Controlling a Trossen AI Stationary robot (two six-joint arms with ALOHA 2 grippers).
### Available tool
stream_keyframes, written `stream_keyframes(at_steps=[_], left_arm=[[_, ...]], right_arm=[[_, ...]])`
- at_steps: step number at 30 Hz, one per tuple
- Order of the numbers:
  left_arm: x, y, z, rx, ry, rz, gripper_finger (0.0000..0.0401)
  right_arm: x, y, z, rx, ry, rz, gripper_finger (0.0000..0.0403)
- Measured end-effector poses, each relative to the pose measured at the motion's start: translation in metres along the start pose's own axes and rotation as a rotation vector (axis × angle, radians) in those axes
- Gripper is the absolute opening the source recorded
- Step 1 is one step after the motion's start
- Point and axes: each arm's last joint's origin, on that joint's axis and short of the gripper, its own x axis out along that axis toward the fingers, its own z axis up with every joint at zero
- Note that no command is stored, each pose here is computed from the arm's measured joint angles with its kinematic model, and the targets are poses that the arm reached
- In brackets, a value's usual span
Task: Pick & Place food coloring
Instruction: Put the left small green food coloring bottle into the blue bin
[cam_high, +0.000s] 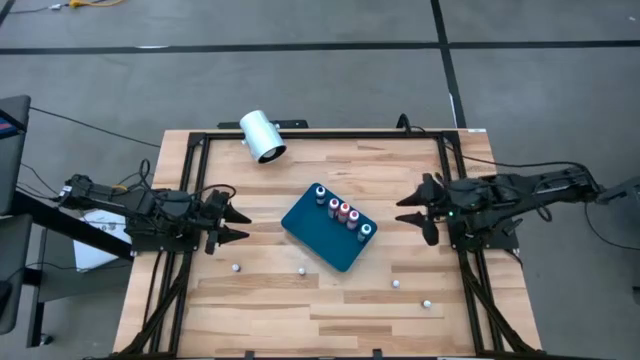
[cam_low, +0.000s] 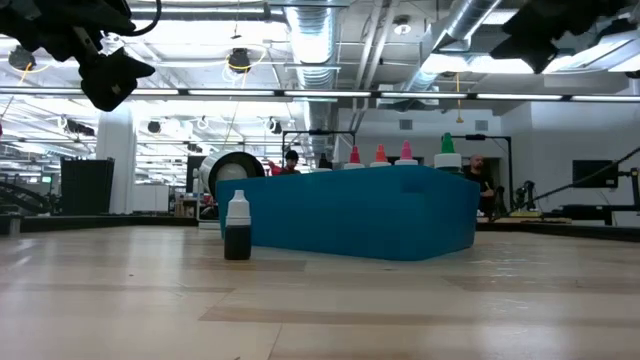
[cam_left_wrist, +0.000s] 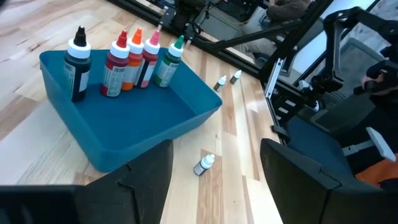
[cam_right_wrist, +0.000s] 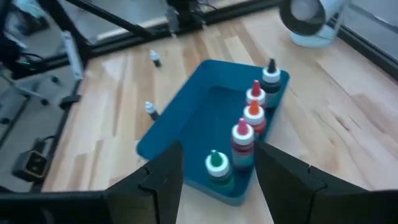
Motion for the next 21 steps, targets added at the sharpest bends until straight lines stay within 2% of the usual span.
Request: stream_keyframes(at_steps=[12, 21], left_arm=[[0.0, 0.0, 0.0, -0.001, -0.003, -0.002, 0.0233], [0.0, 0.0, 0.001, -0.007, -0.006, -0.004, 0.0233]], right_arm=[[-0.024, -0.007, -0.044, 0.013, -0.204, 0.053, 0.018], [-0.024, -0.012, -0.07, 0.026, -0.258, 0.087, 0.0182]])
